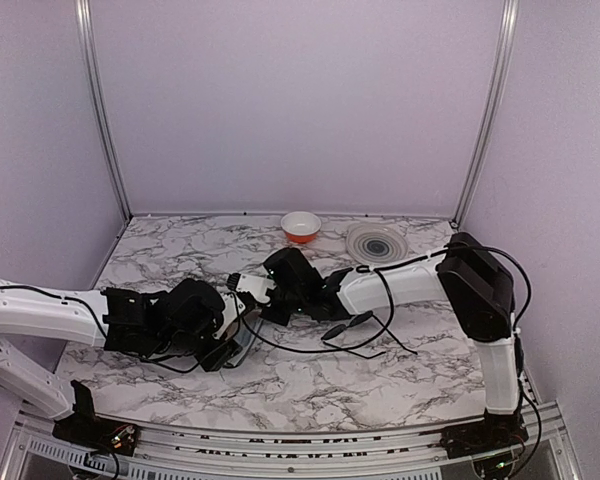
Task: Organize the sunglasses
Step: Place the folded cleaning cloth in the sunglasses case, then pick up the sunglasses from the center of the board.
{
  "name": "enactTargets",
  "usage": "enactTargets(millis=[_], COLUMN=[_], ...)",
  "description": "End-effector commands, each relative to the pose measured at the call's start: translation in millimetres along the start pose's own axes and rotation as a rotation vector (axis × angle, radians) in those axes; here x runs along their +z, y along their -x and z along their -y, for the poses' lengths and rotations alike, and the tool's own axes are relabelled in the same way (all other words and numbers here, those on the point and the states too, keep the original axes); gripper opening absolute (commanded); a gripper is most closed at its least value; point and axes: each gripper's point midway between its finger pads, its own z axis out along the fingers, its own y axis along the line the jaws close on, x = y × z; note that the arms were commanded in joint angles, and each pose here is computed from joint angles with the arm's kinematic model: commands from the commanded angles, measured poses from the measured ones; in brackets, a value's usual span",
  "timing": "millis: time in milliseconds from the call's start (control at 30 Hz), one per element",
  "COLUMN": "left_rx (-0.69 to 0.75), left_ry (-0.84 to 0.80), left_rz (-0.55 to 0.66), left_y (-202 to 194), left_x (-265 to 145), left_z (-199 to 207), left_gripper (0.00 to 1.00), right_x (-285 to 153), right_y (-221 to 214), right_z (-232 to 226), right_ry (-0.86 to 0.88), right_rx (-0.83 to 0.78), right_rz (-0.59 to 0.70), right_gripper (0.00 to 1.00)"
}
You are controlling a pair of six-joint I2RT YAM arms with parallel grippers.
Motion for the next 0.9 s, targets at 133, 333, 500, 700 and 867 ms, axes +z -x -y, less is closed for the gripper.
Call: enactTargets(millis=[133,333,500,700,867], left_rx=[-0.039,-0.038,-0.007,0.025,0.030], left_ry=[-0.027,-0.013,0.043,0.085,0.157], left_rz=[0.005,0.069,0.136,0.196,0.239], left_y=[2,24,48,77,98], left_x=[-5,-18,-33,-43,-39], left_z=[2,-3,-17,-27,-41], left_gripper=[0.51,0.51,0.55,0.66,0.98], right_x=[-37,-68,-103,-137,-168], right_y=[10,6,4,-15,-33], right_z=[19,28,43,53,72], right_ry=[-0.012,-0.041,-0.090,-0.159,-0.287], right_rx=[0.177,0.254,0.293,0.345,0.417], right_rz=[0.044,0.054,0.060,0.040,0.038], right_gripper=[0.15,0.16,0.17,0.18,0.20])
